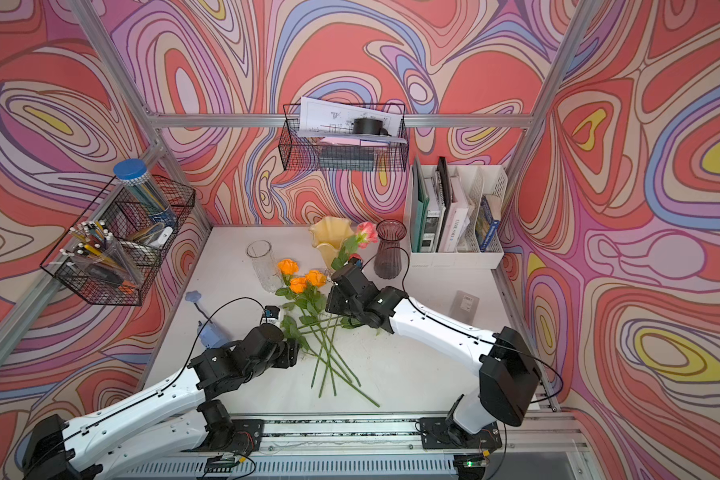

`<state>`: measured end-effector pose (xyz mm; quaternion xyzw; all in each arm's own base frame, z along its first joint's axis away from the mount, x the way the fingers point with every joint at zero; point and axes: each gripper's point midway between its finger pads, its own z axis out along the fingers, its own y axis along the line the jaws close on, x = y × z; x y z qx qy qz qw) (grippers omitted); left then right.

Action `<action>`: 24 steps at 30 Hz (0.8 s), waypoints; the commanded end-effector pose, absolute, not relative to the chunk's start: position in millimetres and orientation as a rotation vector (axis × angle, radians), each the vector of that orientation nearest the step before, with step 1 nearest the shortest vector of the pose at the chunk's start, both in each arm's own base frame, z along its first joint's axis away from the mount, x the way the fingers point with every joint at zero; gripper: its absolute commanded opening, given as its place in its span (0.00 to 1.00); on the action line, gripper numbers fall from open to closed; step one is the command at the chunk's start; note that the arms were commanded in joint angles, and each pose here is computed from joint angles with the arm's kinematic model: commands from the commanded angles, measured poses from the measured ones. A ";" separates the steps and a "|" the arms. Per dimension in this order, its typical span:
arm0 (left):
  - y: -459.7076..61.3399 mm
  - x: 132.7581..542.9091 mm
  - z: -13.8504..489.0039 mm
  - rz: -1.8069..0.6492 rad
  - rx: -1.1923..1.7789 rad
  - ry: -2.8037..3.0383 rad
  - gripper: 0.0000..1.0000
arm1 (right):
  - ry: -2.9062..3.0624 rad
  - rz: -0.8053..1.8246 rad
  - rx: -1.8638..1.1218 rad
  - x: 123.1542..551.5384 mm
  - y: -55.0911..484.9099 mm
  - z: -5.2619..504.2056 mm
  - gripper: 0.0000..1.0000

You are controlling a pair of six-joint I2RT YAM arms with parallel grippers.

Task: Arrange the flowers in different vases according to their colors
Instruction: Pick up the flower at the center of the board, then insert the flower into the vase.

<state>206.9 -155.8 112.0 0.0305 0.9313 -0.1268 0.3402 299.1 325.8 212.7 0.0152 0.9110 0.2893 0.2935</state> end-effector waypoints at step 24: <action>-206.5 234.5 100.3 -0.418 0.261 2.363 0.75 | 1.658 -0.006 0.251 475.3 109.1 473.0 0.00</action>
